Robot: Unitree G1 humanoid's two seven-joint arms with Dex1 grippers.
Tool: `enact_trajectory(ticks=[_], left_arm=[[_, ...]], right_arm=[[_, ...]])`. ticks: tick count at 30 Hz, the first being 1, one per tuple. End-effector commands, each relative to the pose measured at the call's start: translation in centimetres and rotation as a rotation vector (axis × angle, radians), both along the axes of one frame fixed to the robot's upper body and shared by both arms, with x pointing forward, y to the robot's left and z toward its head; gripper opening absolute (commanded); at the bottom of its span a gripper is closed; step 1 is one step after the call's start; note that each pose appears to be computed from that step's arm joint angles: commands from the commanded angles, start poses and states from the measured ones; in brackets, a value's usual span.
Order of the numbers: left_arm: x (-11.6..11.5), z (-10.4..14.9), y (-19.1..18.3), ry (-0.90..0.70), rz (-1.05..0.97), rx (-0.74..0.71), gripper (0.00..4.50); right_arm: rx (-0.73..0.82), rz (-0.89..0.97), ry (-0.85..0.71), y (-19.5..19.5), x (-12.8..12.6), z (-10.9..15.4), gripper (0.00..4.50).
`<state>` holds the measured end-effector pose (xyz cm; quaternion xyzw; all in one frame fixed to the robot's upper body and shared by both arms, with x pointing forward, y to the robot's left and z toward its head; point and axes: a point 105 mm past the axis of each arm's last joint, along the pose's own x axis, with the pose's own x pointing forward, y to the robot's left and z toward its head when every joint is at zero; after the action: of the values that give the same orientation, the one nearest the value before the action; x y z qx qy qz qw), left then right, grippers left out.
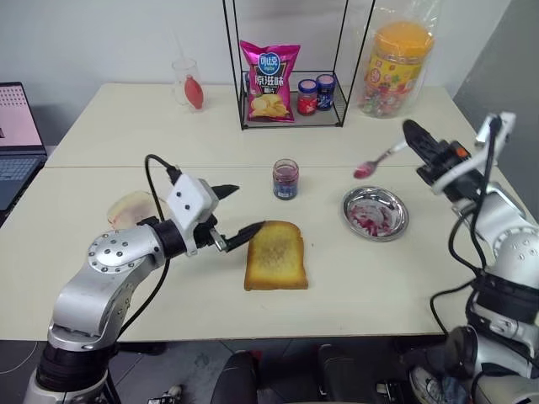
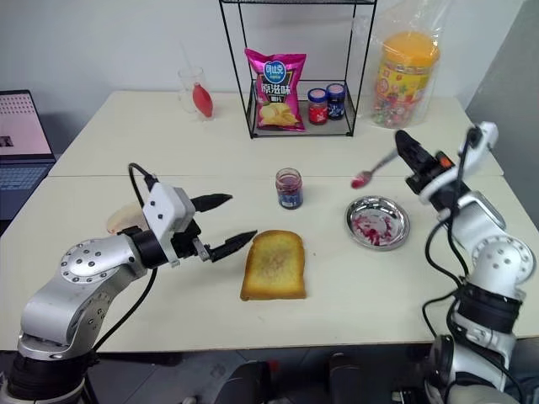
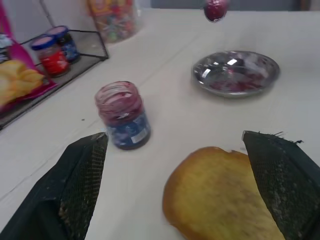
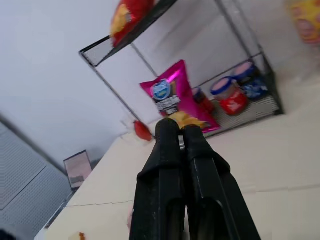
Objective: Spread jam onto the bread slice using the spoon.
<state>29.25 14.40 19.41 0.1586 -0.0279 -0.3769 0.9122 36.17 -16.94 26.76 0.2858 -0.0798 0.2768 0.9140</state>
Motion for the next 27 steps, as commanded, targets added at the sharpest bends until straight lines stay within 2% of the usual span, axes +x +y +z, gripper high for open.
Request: enact_trajectory(ticks=[1, 6, 10, 19, 27], left_arm=[[0.8, 1.0, 1.8, -0.052, 0.143, -0.07, 4.5], [1.2, 0.8, 2.2, -0.061, 0.207, -0.083, 4.5], [1.2, 0.7, 2.4, -0.057, 0.233, -0.086, 4.5], [1.2, 0.5, 2.4, -0.049, 0.242, -0.078, 4.5], [1.6, 0.9, 1.7, -0.052, 0.228, -0.078, 4.5]], right_arm=[[-0.075, 0.036, -0.126, 5.1, 2.1, 3.8, 0.02], [-0.19, 0.099, -0.185, 9.5, 4.4, 3.9, 0.02], [-0.321, 0.136, -0.236, 11.5, 5.3, 2.7, 0.02], [-0.445, 0.146, -0.303, 12.5, 6.7, 1.1, 0.02], [-0.558, 0.174, -0.301, 13.6, 7.4, -1.6, 0.02]])
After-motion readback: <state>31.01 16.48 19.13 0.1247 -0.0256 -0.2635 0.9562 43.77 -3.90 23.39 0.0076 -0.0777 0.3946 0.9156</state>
